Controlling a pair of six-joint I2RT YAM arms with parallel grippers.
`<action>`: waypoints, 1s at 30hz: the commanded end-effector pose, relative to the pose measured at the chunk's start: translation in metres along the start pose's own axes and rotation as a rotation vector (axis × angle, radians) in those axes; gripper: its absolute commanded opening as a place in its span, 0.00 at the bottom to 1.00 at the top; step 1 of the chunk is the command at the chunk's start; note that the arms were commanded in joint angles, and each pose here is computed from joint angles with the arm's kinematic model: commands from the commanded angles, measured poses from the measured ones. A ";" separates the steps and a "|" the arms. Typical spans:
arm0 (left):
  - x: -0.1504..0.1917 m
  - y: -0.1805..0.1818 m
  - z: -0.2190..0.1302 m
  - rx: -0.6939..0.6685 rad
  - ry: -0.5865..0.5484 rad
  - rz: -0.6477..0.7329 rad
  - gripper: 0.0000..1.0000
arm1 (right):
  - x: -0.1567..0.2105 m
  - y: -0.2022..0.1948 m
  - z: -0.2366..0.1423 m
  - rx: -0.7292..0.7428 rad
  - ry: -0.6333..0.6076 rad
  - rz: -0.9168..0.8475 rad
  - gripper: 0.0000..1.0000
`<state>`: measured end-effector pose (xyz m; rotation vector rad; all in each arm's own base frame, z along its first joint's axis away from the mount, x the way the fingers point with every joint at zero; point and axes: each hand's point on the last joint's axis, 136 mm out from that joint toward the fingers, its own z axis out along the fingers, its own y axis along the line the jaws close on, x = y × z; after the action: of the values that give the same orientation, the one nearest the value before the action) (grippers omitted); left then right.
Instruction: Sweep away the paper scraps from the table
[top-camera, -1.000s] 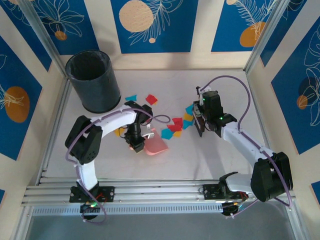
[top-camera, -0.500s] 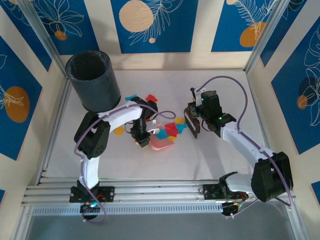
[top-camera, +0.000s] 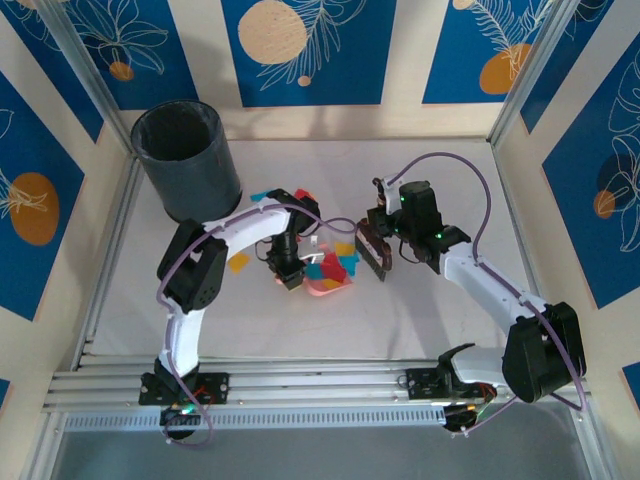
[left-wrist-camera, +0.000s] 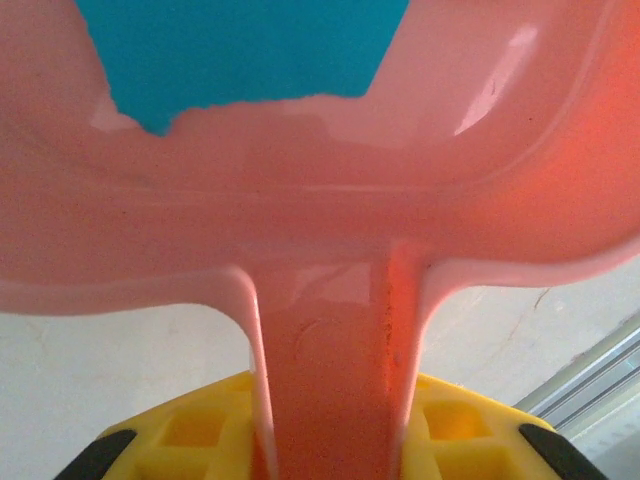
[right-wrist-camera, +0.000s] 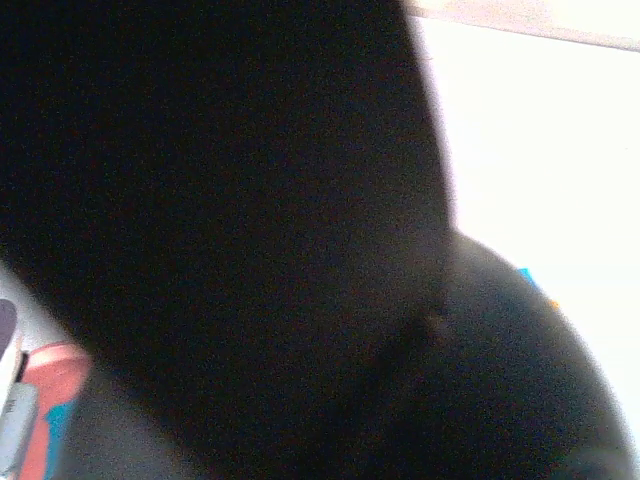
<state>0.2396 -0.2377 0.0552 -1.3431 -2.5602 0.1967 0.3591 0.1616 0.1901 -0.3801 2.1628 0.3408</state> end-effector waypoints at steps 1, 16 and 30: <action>0.000 -0.007 0.002 0.021 0.028 0.027 0.00 | -0.005 0.014 0.001 -0.066 0.005 0.025 0.00; -0.010 -0.008 0.005 0.045 0.016 0.027 0.00 | -0.021 0.026 -0.011 -0.132 -0.052 0.070 0.00; -0.011 -0.010 0.007 0.061 -0.001 0.043 0.00 | -0.021 -0.019 -0.020 0.107 -0.156 0.134 0.00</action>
<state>0.2449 -0.2514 0.0549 -1.3499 -2.5665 0.2645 0.3573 0.1539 0.2049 -0.2166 2.1059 0.3864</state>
